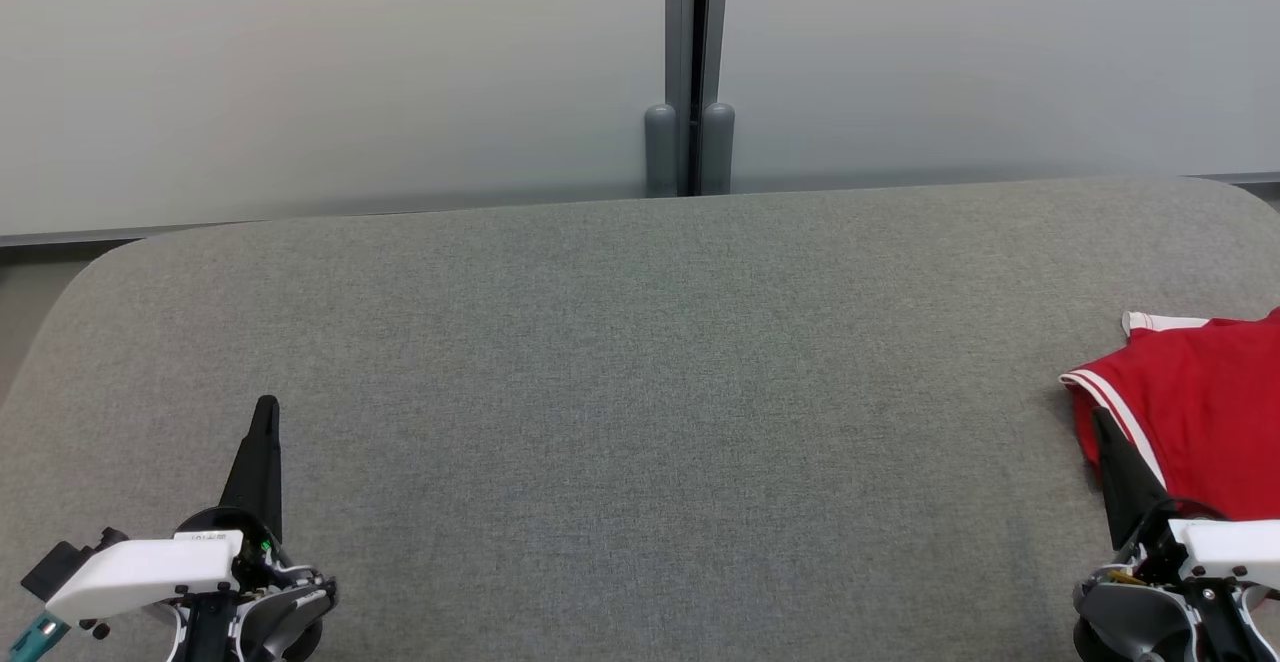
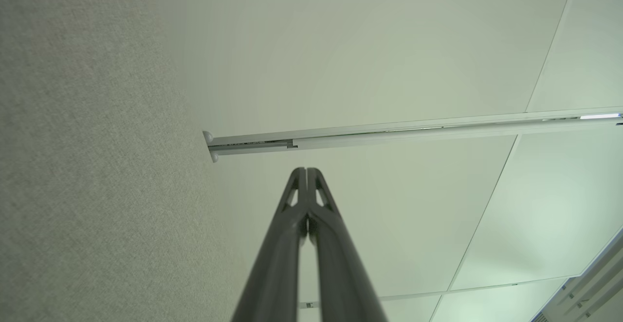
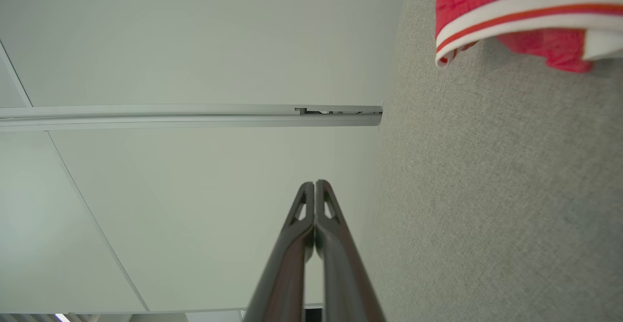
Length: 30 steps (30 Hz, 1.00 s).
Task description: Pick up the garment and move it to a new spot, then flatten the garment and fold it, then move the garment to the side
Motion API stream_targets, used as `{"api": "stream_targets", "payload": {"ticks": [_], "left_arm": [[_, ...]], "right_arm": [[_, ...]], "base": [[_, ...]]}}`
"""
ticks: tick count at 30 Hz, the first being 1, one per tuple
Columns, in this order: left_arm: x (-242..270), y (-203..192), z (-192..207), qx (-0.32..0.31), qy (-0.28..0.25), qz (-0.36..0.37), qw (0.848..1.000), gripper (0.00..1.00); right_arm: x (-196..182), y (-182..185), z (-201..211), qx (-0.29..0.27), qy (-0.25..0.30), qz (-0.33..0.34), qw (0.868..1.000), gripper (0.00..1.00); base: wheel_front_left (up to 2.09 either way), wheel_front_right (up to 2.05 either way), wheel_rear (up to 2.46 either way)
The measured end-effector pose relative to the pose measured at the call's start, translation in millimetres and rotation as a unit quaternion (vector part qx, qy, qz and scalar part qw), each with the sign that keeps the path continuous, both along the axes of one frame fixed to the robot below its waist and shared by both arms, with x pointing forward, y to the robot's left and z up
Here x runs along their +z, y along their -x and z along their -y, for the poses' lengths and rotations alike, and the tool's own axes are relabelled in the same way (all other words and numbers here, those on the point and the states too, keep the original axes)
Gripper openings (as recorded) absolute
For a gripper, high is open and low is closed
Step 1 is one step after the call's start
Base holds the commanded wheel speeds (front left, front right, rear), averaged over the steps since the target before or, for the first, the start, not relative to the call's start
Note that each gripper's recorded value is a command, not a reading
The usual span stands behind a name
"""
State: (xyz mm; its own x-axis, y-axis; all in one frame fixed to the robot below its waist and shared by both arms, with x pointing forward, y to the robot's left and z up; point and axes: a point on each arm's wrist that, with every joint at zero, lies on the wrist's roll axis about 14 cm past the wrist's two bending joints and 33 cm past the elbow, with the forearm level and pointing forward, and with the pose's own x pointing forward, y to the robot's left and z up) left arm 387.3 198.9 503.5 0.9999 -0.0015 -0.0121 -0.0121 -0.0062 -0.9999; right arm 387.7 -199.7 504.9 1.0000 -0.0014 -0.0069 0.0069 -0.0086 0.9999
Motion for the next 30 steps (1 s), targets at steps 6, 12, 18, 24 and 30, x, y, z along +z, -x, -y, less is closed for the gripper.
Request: {"api": "stream_targets", "payload": {"ticks": [6,12,18,24,30], "left_arm": [[0.0,0.0,0.0,0.000,0.000,0.000,1.000,0.00],[0.0,0.0,0.0,0.000,0.000,0.000,1.000,0.00],[0.0,0.0,0.0,0.000,0.000,0.000,1.000,0.00],[0.0,0.0,0.0,0.000,0.000,0.000,1.000,0.00],[0.0,0.0,0.0,0.000,0.000,0.000,1.000,0.00]], "right_arm": [[0.0,0.0,0.0,0.000,0.000,0.000,1.000,0.00],[0.0,0.0,0.0,0.000,0.000,0.000,1.000,0.00],[0.0,0.0,0.0,0.000,0.000,0.000,1.000,0.00],[0.0,0.0,0.0,0.000,0.000,0.000,1.000,0.00],[0.0,0.0,0.0,0.000,0.000,0.000,1.000,0.00]], "base": [[0.00,0.00,0.00],[0.00,0.00,0.00],[0.00,0.00,0.00],[0.00,0.00,0.00],[0.00,0.00,0.00]]}}
